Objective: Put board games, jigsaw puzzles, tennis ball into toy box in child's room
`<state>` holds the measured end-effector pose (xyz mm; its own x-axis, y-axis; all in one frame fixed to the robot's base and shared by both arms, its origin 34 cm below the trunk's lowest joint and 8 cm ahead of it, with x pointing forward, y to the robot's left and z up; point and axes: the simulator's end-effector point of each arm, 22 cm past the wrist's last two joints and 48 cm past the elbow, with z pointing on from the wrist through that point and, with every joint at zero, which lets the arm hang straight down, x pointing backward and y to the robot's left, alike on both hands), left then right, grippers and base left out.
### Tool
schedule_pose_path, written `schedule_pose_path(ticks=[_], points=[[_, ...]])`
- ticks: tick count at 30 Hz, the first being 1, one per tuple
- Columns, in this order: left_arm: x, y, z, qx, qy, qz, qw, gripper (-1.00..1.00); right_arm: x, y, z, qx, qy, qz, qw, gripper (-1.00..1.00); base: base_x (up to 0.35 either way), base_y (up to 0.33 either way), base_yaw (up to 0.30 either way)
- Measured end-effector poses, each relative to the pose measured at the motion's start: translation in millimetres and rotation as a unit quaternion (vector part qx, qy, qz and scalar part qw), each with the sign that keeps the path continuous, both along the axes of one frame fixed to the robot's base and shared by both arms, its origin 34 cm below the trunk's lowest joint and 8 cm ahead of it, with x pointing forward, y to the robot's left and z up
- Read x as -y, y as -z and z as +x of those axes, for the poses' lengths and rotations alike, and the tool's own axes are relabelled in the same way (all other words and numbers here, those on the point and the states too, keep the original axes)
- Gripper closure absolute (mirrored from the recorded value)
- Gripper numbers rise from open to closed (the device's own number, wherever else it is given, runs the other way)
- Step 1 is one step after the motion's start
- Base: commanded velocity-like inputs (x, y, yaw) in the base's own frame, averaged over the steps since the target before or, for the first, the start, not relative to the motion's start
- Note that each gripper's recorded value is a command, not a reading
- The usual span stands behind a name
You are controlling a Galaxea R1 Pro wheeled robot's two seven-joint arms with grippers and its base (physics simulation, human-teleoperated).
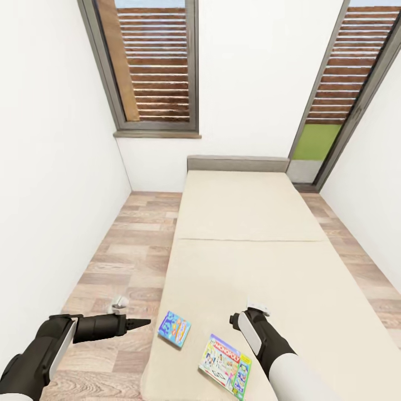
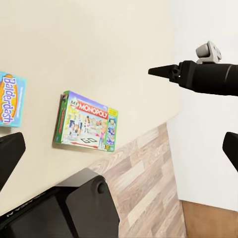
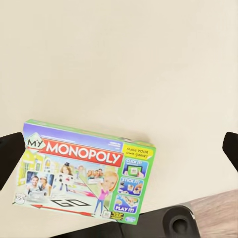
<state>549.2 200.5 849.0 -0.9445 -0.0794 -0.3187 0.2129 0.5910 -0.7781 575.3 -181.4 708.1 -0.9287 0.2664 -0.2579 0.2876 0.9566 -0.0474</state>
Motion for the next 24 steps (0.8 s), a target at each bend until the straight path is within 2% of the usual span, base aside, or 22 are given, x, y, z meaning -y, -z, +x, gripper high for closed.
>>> schedule_pose_path(ticks=[7, 10, 12, 14, 18, 24], points=[[-4, 4, -1, -0.004, -0.001, 0.002, 1.0, -1.0, 0, 6, -4, -0.006, 0.0, 0.0, 1.0, -1.0, 0.0, 0.0, 0.0], [-5, -3, 0, -0.002, 0.004, -0.007, 1.0, -1.0, 0, 8, -5, -0.009, 0.0, 0.0, 1.0, -1.0, 0.0, 0.0, 0.0], [-2, -15, -1, -0.001, 0.013, -0.029, 0.9995, -1.0, 0, 9, -6, -0.011, 0.0, 0.0, 0.9999, -1.0, 0.0, 0.0, 0.0], [5, -34, -6, 0.001, 0.03, -0.071, 0.997, -1.0, 0, 11, -7, -0.012, -0.001, 0.001, 0.9999, -1.0, 0.0, 0.0, 0.0], [8, -52, -13, 0.002, 0.048, -0.113, 0.9924, -1.0, 0, 14, -9, -0.016, 0.0, 0.001, 0.9999, -1.0, 0.0, 0.0, 0.0], [8, -54, -16, 0.0, 0.053, -0.126, 0.9906, -1.0, 0, 18, -12, -0.021, -0.001, 0.001, 0.9998, -1.0, 0.0, 0.0, 0.0]])
